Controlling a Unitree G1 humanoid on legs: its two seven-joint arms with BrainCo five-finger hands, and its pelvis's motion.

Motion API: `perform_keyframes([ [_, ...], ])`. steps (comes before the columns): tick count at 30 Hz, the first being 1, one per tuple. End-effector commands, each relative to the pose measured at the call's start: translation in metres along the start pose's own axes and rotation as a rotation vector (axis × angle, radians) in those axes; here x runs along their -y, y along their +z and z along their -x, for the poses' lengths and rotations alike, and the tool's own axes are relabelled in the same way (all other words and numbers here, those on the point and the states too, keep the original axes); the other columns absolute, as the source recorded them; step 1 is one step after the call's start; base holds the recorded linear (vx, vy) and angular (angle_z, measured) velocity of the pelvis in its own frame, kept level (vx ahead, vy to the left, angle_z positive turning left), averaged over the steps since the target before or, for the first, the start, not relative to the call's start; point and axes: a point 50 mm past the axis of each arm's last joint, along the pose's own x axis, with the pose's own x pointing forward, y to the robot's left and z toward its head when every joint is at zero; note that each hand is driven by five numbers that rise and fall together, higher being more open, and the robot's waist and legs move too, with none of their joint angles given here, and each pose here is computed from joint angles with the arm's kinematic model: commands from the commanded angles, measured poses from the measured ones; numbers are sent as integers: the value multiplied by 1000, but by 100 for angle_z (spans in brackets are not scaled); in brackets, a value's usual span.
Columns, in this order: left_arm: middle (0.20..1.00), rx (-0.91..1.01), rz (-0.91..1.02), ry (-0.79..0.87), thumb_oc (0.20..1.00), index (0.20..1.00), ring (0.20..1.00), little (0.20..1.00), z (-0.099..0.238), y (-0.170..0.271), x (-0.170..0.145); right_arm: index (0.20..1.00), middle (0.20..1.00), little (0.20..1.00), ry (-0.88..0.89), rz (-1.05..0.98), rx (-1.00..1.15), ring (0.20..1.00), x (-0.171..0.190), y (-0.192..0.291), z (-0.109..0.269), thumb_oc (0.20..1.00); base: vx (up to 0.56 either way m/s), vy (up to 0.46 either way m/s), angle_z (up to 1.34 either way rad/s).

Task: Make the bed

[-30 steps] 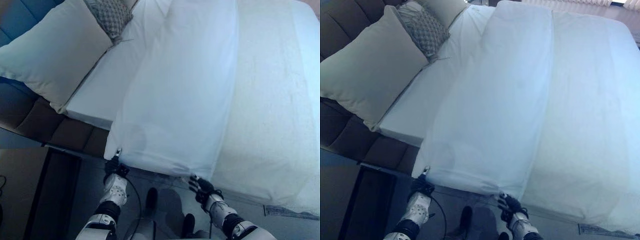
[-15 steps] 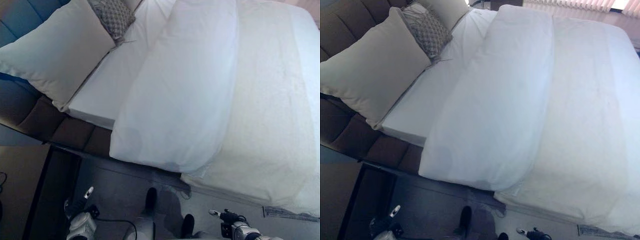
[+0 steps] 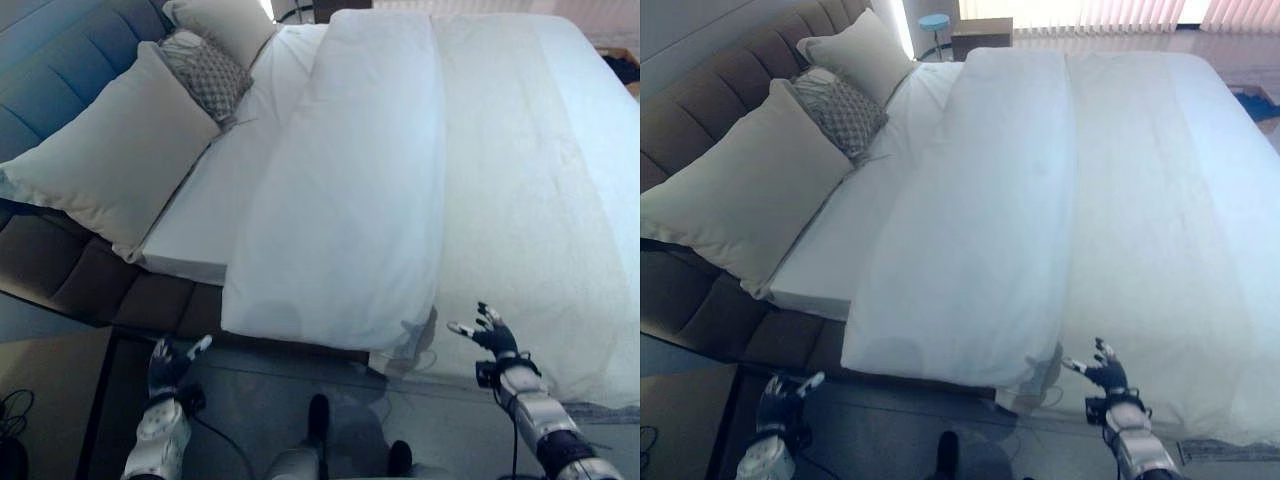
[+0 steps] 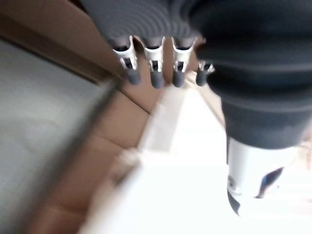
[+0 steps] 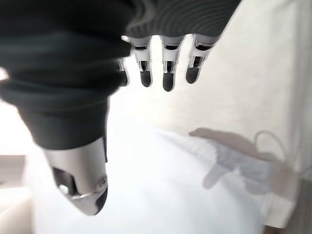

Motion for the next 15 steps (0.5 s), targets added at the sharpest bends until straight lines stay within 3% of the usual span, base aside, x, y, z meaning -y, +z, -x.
perform_keyframes([
  [1,1000,193,130,-206,1000,1000,1000,1000,-18,57,39,1000,1000,1000,110,-55,269,1000,-18,75,-15,1000,-37,-51,24],
  [3,1000,314,166,-341,1000,1000,1000,1000,-25,102,69,1000,1000,1000,191,-50,413,1000,-33,128,-19,1000,-14,-53,9],
  [4,1000,314,166,-341,1000,1000,1000,1000,-25,102,69,1000,1000,1000,191,-50,413,1000,-33,128,-19,1000,103,7,2],
  [5,1000,407,185,-445,1000,1000,1000,1000,-24,138,88,1000,1000,1000,225,-103,505,1000,-40,160,-18,1000,140,49,10],
  [7,1000,425,180,-478,1000,1000,1000,1000,-25,148,96,1000,1000,1000,237,-131,523,1000,-45,169,-19,1000,154,58,15],
  [9,1000,493,205,-573,1000,1000,1000,1000,-23,181,116,1000,1000,1000,330,-285,596,1000,-64,200,-13,1000,184,106,-18],
  [10,1000,493,205,-573,1000,1000,1000,1000,-23,181,116,1000,1000,1000,330,-285,596,1000,-64,200,-13,1000,191,245,-55],
  [14,1000,540,288,-706,1000,1000,1000,1000,-14,220,154,1000,1000,1000,620,-665,653,1000,-118,248,12,1000,116,306,-73],
  [15,1000,541,288,-707,1000,1000,1000,1000,-14,220,154,1000,1000,1000,620,-666,654,1000,-118,248,12,1000,70,472,-37],
])
